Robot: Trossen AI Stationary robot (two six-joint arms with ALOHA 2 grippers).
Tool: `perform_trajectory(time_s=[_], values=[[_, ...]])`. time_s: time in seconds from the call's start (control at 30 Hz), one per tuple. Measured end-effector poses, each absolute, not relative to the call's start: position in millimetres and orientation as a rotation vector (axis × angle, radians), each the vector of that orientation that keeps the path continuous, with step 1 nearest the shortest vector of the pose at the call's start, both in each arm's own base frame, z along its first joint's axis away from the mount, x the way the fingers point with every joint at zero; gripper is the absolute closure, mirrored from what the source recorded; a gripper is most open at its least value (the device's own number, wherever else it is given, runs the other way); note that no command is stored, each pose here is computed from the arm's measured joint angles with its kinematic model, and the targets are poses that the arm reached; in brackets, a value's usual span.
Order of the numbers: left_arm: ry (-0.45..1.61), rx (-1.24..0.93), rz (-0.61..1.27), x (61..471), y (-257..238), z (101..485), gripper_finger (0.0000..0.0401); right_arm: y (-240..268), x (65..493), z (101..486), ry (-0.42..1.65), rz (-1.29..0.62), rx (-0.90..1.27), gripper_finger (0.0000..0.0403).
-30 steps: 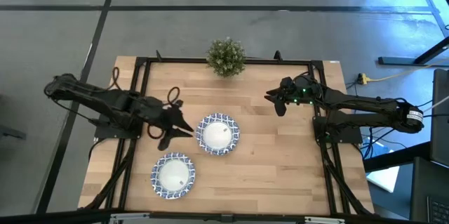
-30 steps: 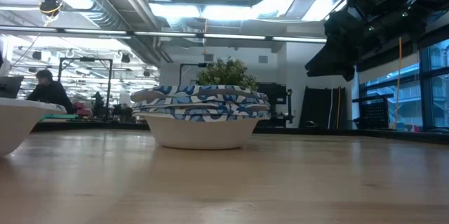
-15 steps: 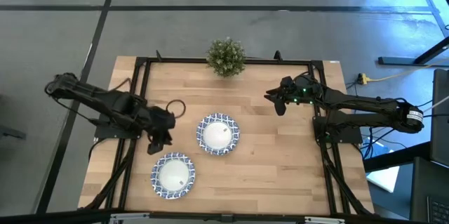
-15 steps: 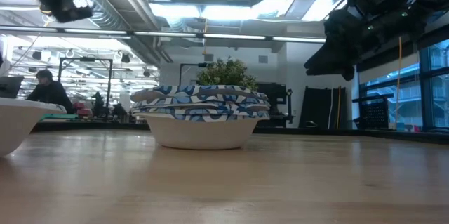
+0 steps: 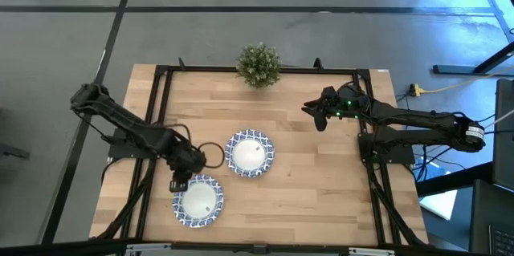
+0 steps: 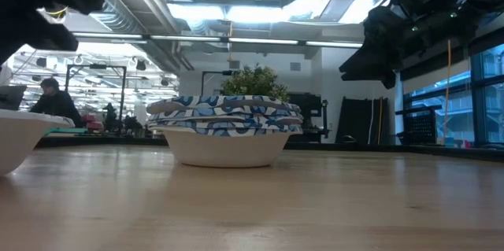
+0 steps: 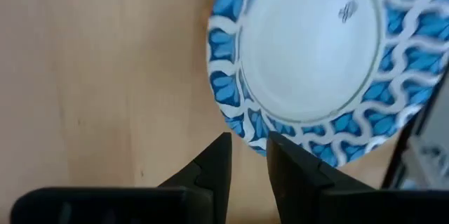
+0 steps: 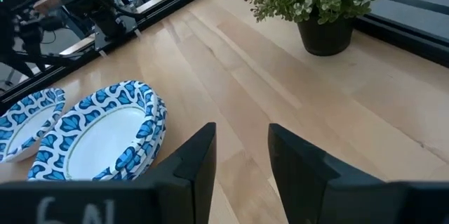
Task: Nest bowls inside each other
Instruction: Stack the white bowl on the stacked white bowls
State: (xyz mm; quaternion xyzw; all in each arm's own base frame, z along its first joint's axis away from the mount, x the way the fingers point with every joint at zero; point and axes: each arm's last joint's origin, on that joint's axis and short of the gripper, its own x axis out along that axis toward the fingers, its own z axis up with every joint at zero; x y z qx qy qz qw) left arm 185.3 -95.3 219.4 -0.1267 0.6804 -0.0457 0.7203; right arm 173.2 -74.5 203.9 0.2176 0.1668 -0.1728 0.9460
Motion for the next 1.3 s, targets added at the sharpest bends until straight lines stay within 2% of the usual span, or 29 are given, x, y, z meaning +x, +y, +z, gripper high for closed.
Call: perform_trajectory(time_s=[0.17,0.27,0.53,0.87,1.3], values=[[1.578,-0.201,-0.165,187,-107,206,0.0316,-74,173,204,0.340,-0.337,0.452,0.0271],[1.594,-0.252,-0.104,188,-109,204,0.0316,-74,173,204,0.338,-0.331,0.473,0.0271],[1.499,-0.319,0.057,192,-108,206,0.0316,-74,174,205,0.327,-0.329,0.469,0.0271],[1.365,-0.312,0.142,201,-107,207,0.0316,-75,176,210,0.273,-0.316,0.433,0.0271],[1.386,-0.293,0.105,212,-111,194,0.0316,-74,176,211,0.270,-0.271,0.432,0.0271]])
